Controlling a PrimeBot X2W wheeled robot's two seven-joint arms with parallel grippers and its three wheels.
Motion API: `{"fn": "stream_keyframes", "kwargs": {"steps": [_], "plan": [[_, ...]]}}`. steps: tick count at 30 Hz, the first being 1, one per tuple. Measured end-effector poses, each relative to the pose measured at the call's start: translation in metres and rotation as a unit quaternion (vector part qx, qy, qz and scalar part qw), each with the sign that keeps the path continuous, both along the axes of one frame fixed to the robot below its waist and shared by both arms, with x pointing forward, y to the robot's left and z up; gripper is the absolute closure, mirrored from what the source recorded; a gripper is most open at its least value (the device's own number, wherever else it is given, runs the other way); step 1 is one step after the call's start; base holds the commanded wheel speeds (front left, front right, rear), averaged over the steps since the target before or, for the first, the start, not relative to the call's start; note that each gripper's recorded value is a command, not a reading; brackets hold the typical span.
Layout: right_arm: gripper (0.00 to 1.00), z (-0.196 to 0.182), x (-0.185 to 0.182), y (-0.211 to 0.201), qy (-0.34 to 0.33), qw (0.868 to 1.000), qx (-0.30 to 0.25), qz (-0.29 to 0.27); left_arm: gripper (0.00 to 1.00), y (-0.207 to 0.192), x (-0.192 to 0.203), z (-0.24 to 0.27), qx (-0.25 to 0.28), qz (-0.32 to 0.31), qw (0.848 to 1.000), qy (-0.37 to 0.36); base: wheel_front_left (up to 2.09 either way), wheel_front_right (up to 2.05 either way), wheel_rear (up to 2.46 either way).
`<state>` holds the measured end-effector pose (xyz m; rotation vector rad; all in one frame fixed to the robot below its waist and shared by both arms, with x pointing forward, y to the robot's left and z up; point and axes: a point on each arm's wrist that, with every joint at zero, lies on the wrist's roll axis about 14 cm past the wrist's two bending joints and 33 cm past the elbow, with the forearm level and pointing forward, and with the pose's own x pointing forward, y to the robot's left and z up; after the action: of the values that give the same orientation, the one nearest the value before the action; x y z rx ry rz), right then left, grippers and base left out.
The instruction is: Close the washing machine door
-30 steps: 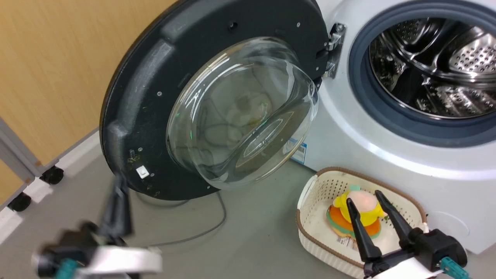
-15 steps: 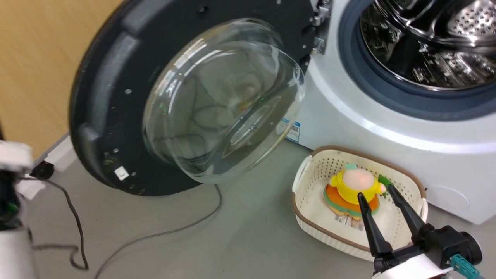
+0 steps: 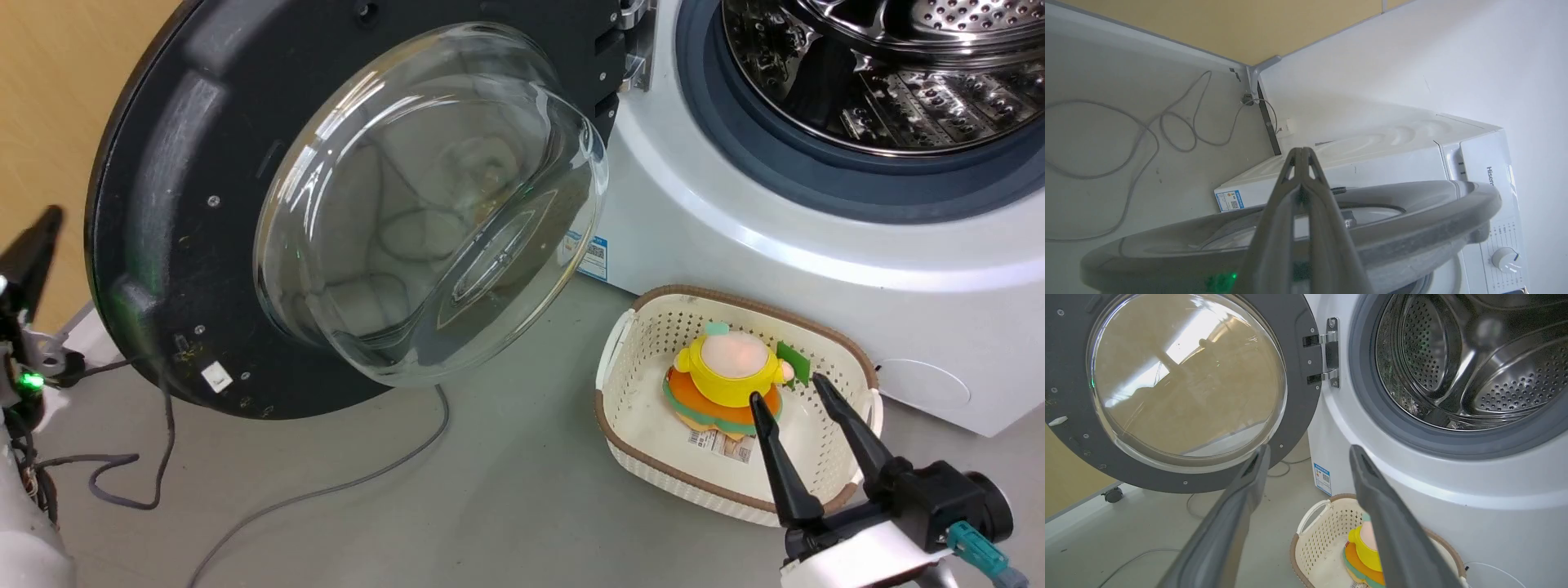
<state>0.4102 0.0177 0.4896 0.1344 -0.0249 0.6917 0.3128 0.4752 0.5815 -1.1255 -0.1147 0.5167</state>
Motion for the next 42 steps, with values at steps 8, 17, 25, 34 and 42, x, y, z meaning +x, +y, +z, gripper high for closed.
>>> {"fn": "stream_keyframes", "kwargs": {"steps": [8, 17, 25, 34, 42], "plan": [[0.0, 0.004, 0.0, -0.003, -0.006, 1.0, -0.001, -0.006, 1.0, -0.039, 0.01, 0.001, -0.014, -0.119, 0.993, 0.003, 0.0, 0.0, 0.0], [0.0, 0.017, -0.001, -0.014, -0.02, 0.999, 0.004, -0.032, 1.0, -0.112, 0.004, -0.013, -0.034, -0.274, 0.961, 0.009, 0.0, 0.0, 0.0], [0.0, 0.023, -0.004, -0.033, -0.026, 0.998, 0.005, -0.064, 1.0, -0.188, -0.003, -0.025, -0.069, -0.373, 0.925, 0.008, 0.0, 0.0, 0.0], [0.0, 0.028, -0.01, -0.065, -0.033, 0.993, 0.004, -0.109, 1.0, -0.278, 0.0, -0.028, -0.102, -0.481, 0.871, 0.0, 0.0, 0.0, 0.0], [0.0, 0.024, -0.016, -0.107, -0.028, 0.986, -0.002, -0.166, 1.0, -0.364, 0.019, -0.026, -0.159, -0.554, 0.816, -0.035, 0.0, 0.0, 0.0]]}}
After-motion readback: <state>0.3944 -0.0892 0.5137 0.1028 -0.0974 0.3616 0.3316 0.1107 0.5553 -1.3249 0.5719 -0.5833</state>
